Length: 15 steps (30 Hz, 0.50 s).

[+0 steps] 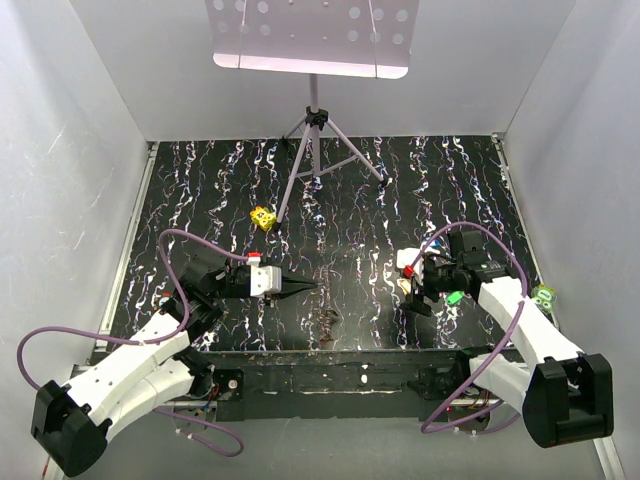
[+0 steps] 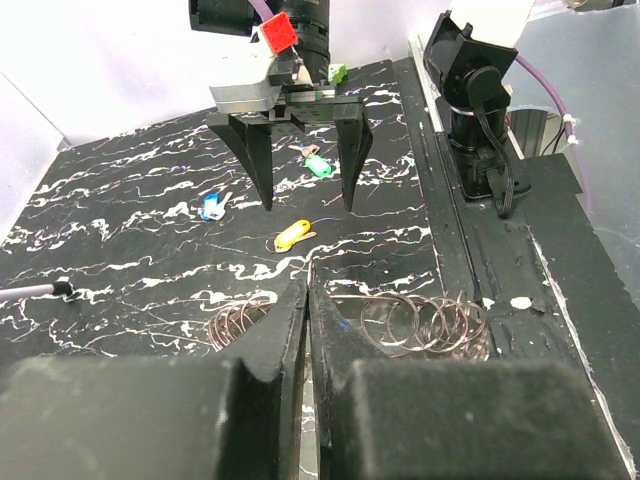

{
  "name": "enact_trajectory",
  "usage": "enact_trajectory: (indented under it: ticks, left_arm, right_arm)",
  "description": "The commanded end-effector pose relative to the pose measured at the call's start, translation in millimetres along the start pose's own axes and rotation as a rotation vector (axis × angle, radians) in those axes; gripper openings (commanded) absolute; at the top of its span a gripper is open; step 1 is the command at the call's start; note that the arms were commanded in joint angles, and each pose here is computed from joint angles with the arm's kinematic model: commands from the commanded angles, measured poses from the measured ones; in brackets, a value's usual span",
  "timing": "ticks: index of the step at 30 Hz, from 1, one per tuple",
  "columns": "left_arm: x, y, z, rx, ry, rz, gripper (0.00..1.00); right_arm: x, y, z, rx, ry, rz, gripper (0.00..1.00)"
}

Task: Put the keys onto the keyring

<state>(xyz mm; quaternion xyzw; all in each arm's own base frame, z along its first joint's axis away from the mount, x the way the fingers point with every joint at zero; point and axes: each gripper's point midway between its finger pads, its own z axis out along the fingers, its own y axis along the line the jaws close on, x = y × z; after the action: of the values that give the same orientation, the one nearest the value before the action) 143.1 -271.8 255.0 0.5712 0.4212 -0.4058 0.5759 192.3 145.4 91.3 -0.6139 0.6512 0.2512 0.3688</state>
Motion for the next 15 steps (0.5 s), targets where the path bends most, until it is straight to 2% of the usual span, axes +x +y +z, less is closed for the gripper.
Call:
enact_trajectory:
  ticks: [1, 15]
  left_arm:
    - [-8.7, 9.8, -1.7, -0.036, -0.021, 0.051, 0.00]
    - [-13.5, 8.8, -3.6, -0.039, -0.029, 0.058, 0.00]
  right_arm:
    - [-21.9, -19.2, -0.9, 0.011, -0.068, -0.112, 0.88]
    - [-23.2, -20.7, 8.1, -0.029, -0.032, -0.236, 0.81]
